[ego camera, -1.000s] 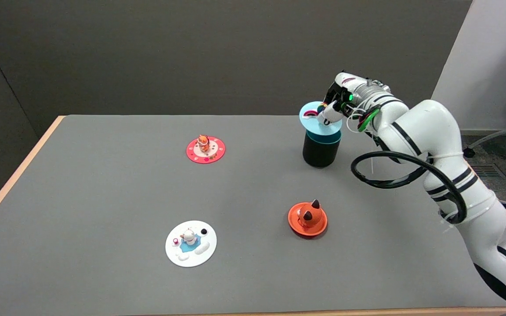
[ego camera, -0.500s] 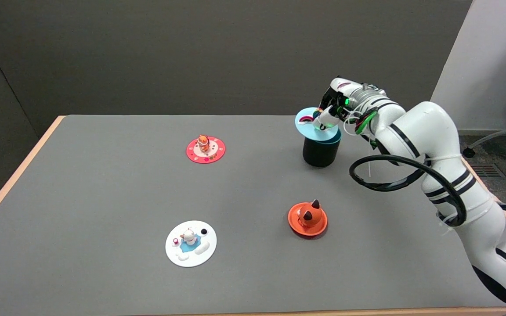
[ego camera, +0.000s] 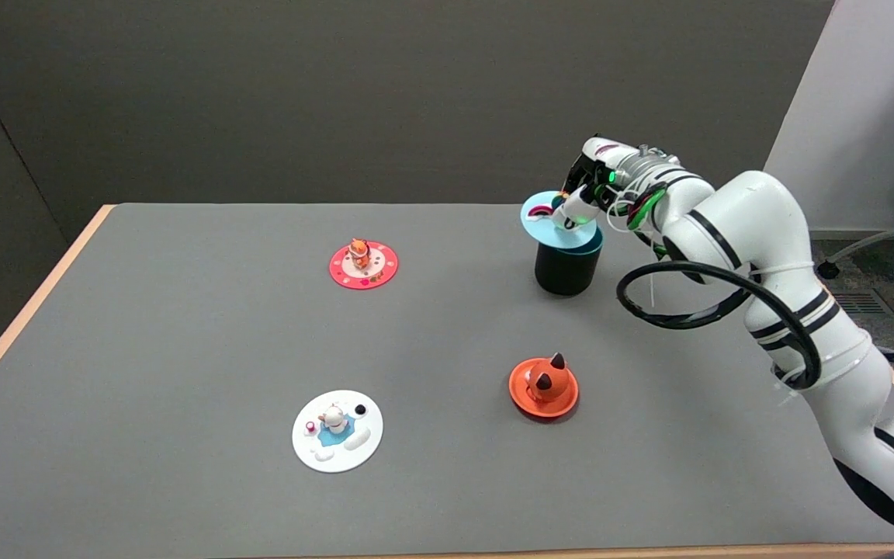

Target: Place the cup lid with blue sky onto the cup.

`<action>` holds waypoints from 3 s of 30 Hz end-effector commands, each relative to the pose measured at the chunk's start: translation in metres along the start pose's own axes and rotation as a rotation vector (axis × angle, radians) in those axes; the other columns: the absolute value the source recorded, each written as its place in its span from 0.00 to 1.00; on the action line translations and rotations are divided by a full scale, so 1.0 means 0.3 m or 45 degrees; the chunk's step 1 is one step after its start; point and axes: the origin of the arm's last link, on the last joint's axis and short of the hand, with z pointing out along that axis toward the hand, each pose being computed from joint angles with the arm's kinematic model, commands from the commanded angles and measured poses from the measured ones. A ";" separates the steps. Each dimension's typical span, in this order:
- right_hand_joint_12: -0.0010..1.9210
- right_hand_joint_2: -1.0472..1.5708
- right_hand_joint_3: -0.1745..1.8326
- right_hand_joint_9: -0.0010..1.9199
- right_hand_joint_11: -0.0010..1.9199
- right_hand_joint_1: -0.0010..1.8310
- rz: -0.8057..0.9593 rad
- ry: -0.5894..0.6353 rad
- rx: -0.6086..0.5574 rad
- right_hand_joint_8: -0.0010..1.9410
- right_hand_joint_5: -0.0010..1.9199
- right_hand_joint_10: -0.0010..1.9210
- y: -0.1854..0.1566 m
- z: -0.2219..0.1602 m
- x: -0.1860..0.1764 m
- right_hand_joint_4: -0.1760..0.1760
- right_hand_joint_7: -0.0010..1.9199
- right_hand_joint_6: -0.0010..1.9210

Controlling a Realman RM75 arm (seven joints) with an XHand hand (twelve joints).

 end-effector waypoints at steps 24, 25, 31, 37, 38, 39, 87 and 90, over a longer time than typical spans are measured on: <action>0.67 0.80 0.16 0.37 0.24 0.68 0.016 -0.088 -0.105 0.51 0.47 0.64 0.106 0.054 -0.001 0.23 0.57 0.52; 0.67 0.80 0.16 0.37 0.24 0.68 0.015 -0.087 -0.104 0.51 0.47 0.64 0.105 0.055 -0.001 0.23 0.57 0.52; 0.67 0.80 0.16 0.37 0.24 0.68 0.017 -0.084 -0.097 0.51 0.47 0.64 0.097 0.056 0.002 0.23 0.57 0.52; 0.67 0.80 0.16 0.37 0.24 0.68 0.018 -0.078 -0.083 0.51 0.47 0.64 0.085 0.054 0.008 0.22 0.57 0.52; 0.67 0.80 0.16 0.37 0.24 0.68 0.016 -0.076 -0.079 0.51 0.47 0.65 0.082 0.053 0.008 0.22 0.57 0.52; 0.67 0.80 0.16 0.37 0.24 0.68 0.015 -0.077 -0.076 0.51 0.47 0.65 0.079 0.053 0.007 0.22 0.57 0.52; 0.67 0.81 0.15 0.35 0.22 0.68 0.023 -0.065 -0.051 0.59 0.47 0.66 0.073 0.058 0.007 0.14 0.53 0.49; 0.67 0.82 0.13 0.34 0.21 0.68 0.023 -0.063 -0.048 0.61 0.46 0.65 0.072 0.058 0.008 0.18 0.51 0.51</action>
